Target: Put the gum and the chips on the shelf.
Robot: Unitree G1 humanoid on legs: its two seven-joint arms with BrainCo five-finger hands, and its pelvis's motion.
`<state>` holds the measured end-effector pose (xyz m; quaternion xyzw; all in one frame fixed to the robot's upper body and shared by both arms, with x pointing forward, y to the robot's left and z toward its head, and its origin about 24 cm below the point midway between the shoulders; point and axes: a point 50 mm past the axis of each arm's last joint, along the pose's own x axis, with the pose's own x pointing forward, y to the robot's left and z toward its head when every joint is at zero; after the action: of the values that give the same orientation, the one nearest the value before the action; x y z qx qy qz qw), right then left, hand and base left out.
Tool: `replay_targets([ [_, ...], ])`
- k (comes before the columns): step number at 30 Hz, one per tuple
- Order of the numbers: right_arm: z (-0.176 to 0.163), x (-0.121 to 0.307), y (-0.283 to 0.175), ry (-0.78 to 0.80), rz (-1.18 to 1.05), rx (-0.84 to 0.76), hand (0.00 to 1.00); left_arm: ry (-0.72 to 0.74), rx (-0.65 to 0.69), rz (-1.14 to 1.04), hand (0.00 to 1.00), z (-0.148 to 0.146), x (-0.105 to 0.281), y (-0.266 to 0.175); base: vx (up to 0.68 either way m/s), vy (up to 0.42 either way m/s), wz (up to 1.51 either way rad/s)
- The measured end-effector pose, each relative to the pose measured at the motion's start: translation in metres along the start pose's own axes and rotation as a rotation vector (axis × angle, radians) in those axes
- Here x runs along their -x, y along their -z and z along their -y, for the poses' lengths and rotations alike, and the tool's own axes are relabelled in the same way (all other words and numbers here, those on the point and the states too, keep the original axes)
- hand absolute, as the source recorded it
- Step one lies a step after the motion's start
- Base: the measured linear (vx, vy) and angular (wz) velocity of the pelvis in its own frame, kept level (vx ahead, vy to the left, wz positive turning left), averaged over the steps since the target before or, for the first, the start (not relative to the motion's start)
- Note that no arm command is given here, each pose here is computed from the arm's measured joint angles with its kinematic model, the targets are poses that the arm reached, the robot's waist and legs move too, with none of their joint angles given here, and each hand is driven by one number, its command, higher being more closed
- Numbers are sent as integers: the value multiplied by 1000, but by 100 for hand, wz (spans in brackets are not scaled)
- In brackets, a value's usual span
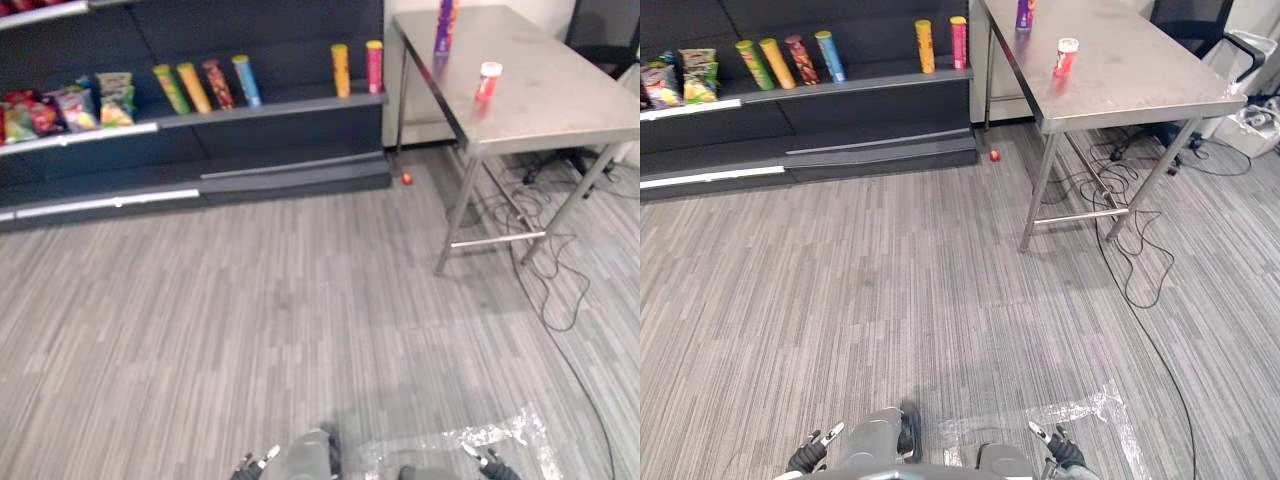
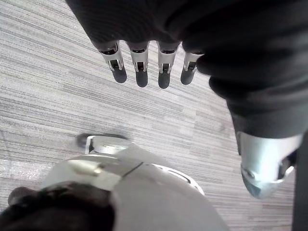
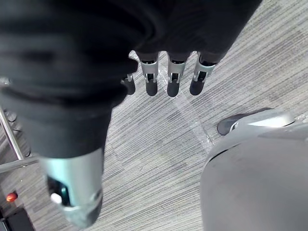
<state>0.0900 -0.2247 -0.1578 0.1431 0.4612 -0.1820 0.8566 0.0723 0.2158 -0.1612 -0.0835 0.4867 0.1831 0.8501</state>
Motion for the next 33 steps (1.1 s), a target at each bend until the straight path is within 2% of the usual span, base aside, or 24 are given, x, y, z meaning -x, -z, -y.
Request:
replay_targets([
  [3,2,-2,-7,1,12,31,0,15,15,2,0,9,-1,0,426,342,-52],
  [7,-19,-8,-18,-50,41,28,0,-9,-9,27,0,-2,-3,-10,484,331,-52],
  [11,-14,-5,-11,-37,25,27,0,-23,-16,25,0,-3,-3,-10,528,323,-8],
  [17,-8,-1,-1,-28,3,46,0,20,-121,21,0,1,-3,-9,436,189,4],
  [21,-4,1,2,-22,-1,54,0,36,-136,19,0,5,-3,-10,274,-28,32],
  [28,4,9,26,33,-59,-45,0,33,-38,33,0,12,-6,-15,420,-212,52],
  [33,8,8,18,54,-19,-79,0,72,9,25,0,34,-4,-10,479,-264,28],
])
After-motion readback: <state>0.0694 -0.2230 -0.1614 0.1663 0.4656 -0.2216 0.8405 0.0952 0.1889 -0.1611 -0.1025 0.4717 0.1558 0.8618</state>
